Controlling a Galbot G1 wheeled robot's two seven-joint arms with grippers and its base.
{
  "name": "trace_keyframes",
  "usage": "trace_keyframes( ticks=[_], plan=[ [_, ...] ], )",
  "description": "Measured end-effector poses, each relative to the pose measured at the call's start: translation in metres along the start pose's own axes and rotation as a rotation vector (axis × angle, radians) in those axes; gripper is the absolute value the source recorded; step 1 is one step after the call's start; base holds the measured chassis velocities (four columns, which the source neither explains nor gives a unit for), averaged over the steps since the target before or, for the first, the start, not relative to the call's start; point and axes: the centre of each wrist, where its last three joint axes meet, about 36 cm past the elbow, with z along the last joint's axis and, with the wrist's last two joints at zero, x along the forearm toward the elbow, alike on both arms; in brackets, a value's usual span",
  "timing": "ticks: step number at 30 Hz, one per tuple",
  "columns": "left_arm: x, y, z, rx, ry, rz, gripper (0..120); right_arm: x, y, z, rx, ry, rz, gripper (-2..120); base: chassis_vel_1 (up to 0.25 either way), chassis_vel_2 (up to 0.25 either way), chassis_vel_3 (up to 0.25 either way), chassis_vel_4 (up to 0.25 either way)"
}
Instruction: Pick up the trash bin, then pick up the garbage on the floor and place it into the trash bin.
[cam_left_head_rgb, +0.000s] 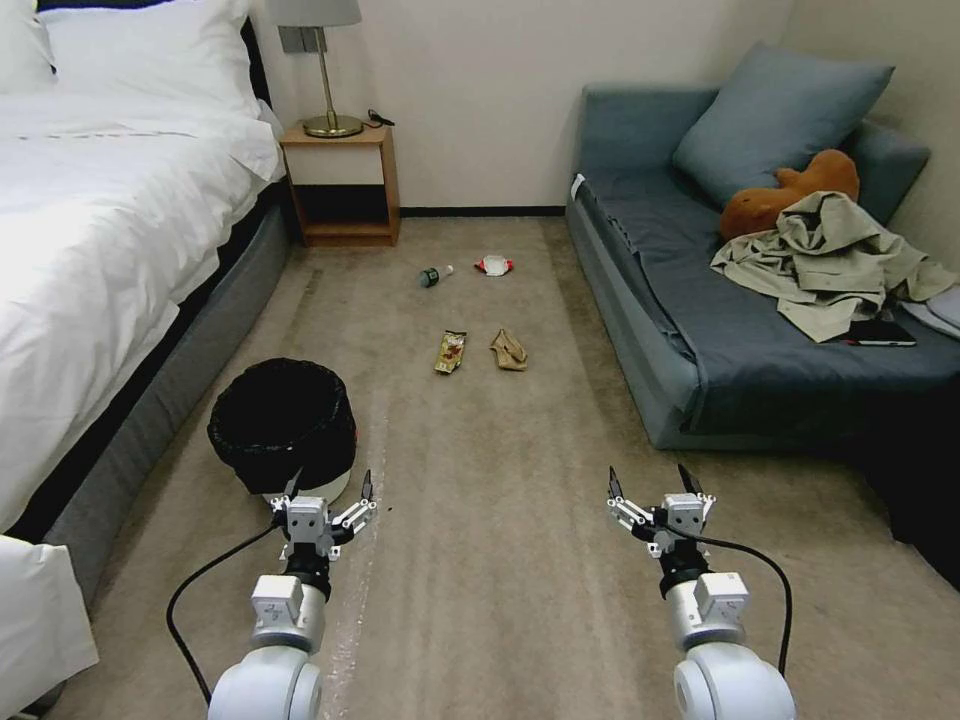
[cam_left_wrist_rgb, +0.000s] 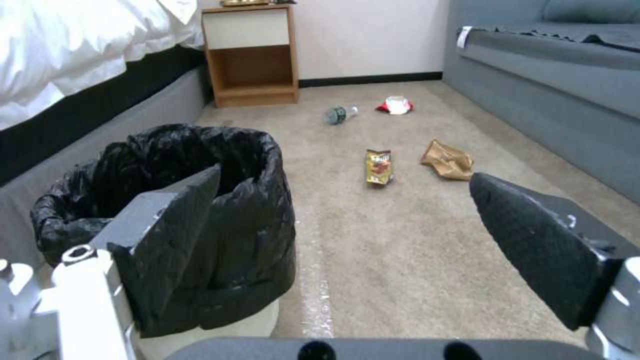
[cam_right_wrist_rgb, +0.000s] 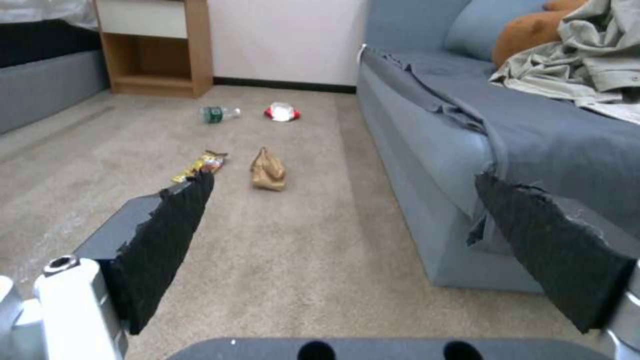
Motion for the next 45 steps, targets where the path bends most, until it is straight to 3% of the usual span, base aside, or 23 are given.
trace_keyframes(
  ticks=[45],
  plan=[
    [0.0000,0.0000,0.0000,0.000,0.000,0.000,100,0.0000,0.0000,0.0000,0.000,0.000,0.000,100,0.000,0.000,0.000,0.000]
  ],
)
